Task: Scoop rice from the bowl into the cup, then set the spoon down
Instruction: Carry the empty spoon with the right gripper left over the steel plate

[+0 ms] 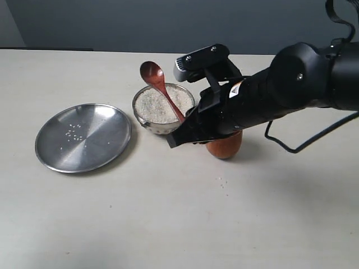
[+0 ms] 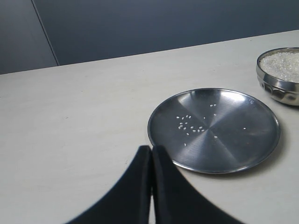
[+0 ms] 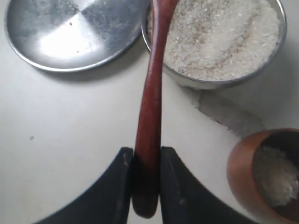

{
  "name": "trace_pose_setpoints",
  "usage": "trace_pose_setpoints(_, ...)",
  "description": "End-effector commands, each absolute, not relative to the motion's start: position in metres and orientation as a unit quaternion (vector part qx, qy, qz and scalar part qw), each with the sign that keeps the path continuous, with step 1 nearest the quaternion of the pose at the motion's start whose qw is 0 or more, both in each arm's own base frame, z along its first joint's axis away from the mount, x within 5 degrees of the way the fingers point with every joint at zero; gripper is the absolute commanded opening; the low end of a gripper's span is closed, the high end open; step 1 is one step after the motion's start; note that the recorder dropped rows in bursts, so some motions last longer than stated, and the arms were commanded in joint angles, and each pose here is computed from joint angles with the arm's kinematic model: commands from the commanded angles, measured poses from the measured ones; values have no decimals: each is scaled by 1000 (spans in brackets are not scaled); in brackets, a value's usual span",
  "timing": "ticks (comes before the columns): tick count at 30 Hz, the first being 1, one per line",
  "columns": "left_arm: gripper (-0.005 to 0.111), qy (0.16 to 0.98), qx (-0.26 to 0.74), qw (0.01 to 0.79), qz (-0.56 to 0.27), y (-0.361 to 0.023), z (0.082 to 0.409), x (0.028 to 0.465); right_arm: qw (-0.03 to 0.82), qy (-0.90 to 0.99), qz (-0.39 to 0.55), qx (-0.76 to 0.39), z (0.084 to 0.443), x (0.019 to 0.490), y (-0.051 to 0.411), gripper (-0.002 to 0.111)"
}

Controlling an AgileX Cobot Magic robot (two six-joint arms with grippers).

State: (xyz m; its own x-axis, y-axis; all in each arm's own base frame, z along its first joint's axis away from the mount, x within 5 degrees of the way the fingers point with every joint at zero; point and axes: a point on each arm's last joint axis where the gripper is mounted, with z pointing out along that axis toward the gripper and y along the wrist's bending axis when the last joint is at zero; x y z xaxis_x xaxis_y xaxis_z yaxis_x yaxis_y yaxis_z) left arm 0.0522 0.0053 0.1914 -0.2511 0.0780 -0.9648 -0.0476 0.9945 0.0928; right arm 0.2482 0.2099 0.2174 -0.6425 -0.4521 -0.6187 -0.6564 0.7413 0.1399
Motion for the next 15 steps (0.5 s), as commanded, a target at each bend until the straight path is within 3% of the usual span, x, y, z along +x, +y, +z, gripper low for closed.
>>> trace_pose_setpoints(1, 0, 788, 10, 613, 54, 5, 191, 52, 292, 880, 205, -315, 219, 264, 227, -1)
trace_pose_setpoints(15, 0, 788, 10, 613, 54, 5, 191, 52, 280, 859, 247, -351, 180, 291, 316, -1)
